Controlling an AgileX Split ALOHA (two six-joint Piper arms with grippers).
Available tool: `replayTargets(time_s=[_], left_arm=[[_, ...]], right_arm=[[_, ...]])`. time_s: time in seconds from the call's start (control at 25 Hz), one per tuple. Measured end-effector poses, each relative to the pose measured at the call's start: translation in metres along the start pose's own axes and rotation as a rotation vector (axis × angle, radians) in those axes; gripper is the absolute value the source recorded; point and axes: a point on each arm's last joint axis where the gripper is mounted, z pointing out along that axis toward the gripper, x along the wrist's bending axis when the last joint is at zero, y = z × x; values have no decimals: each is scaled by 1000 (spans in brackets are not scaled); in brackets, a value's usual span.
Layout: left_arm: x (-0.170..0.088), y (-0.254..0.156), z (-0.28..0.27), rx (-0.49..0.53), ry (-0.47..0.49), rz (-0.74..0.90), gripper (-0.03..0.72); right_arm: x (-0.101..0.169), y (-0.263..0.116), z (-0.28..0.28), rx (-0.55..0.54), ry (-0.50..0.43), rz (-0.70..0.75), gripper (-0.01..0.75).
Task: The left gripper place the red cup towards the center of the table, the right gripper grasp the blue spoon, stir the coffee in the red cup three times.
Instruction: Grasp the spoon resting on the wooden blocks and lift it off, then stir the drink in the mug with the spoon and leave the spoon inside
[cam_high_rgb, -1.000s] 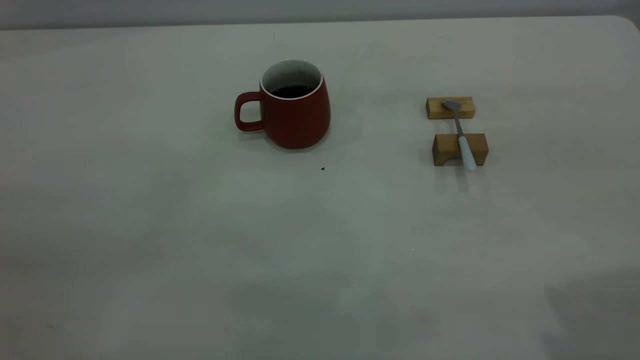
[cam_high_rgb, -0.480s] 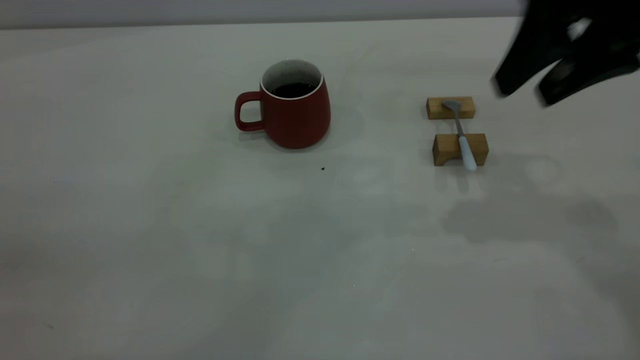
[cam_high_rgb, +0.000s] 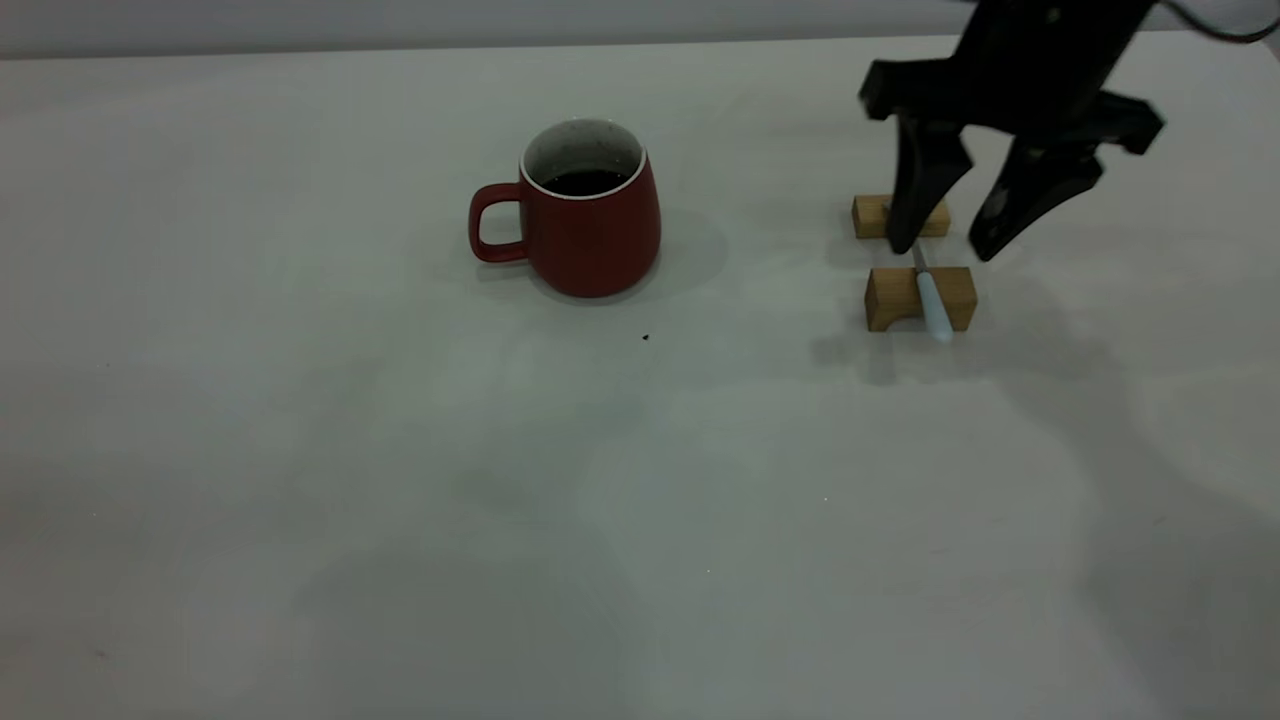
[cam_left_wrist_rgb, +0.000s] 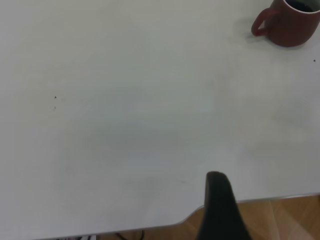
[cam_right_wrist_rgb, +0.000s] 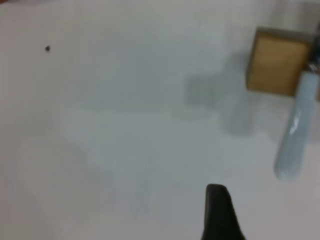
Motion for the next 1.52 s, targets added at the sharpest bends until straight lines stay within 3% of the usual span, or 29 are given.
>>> replayTargets(time_s=[0.2, 0.8, 0.92, 1.12, 1.36, 1.44, 1.52], left_arm=[[0, 0, 0, 0, 0, 0, 554], [0, 0, 0, 1, 0, 0, 554], [0, 0, 0, 1, 0, 0, 554], [0, 0, 0, 1, 0, 0, 554], [0, 0, 0, 1, 0, 0, 554], [0, 0, 0, 1, 0, 0, 554], [0, 0, 0, 1, 0, 0, 554]], right_arm=[[-3, 8, 26, 71, -14, 12, 530], [-19, 4, 72, 140, -71, 45, 524], [-20, 5, 74, 125, -76, 41, 450], [-21, 5, 73, 136, -88, 28, 123], [-14, 0, 46, 225, -84, 26, 130], [-2, 2, 21, 223, -30, 43, 130], [14, 5, 0, 193, 94, 62, 130]])
